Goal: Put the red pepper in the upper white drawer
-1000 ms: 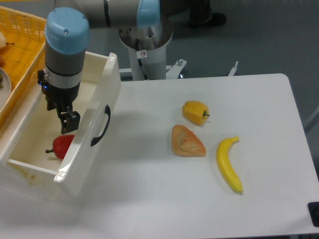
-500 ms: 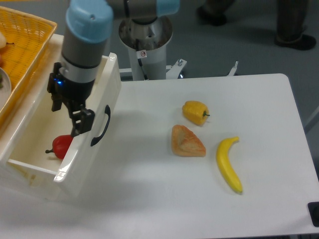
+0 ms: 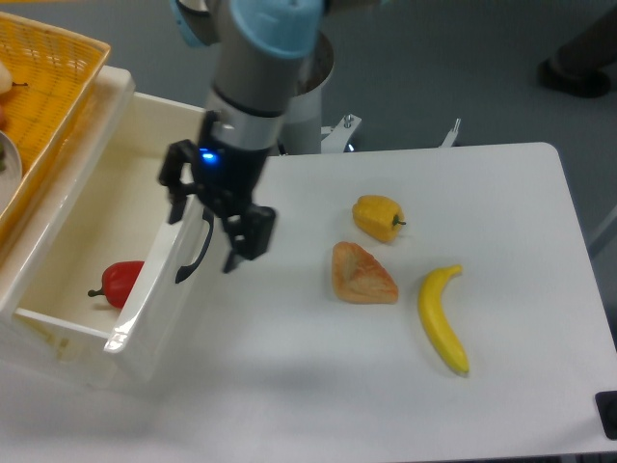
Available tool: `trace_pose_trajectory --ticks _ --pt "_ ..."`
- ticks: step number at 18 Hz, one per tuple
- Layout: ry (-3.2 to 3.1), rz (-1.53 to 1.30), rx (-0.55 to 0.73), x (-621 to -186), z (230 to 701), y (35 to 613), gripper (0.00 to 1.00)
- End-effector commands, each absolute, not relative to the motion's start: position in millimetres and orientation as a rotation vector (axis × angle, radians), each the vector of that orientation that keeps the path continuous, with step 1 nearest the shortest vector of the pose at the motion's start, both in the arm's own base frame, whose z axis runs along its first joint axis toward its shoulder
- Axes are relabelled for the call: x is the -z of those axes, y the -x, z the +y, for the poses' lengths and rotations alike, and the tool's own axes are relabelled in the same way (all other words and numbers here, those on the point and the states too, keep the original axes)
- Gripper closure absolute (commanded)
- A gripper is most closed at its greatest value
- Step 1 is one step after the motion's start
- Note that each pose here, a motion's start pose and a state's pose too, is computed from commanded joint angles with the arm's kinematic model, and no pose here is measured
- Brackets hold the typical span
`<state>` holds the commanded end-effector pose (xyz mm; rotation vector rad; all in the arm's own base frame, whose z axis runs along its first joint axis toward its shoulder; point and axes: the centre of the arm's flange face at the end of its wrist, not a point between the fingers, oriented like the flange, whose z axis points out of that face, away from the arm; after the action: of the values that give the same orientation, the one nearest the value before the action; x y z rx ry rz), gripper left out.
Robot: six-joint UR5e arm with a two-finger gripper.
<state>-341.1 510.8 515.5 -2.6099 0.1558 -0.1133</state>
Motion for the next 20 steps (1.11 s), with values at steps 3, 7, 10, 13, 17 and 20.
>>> trace_pose_trajectory --ticks 3,7,10,13,17,20 --pt "2.626 0.064 0.101 -505 490 376 0.00" --pt "2.694 -0.068 0.090 -482 474 410 0.00" --pt "2.814 -0.146 0.004 -464 460 430 0.00" --pt "2.893 -0.153 -0.075 -440 458 449 0.00" --pt "3.036 0.062 -0.125 -382 452 472 0.00" --pt "3.120 0.181 -0.163 -356 443 493 0.00"
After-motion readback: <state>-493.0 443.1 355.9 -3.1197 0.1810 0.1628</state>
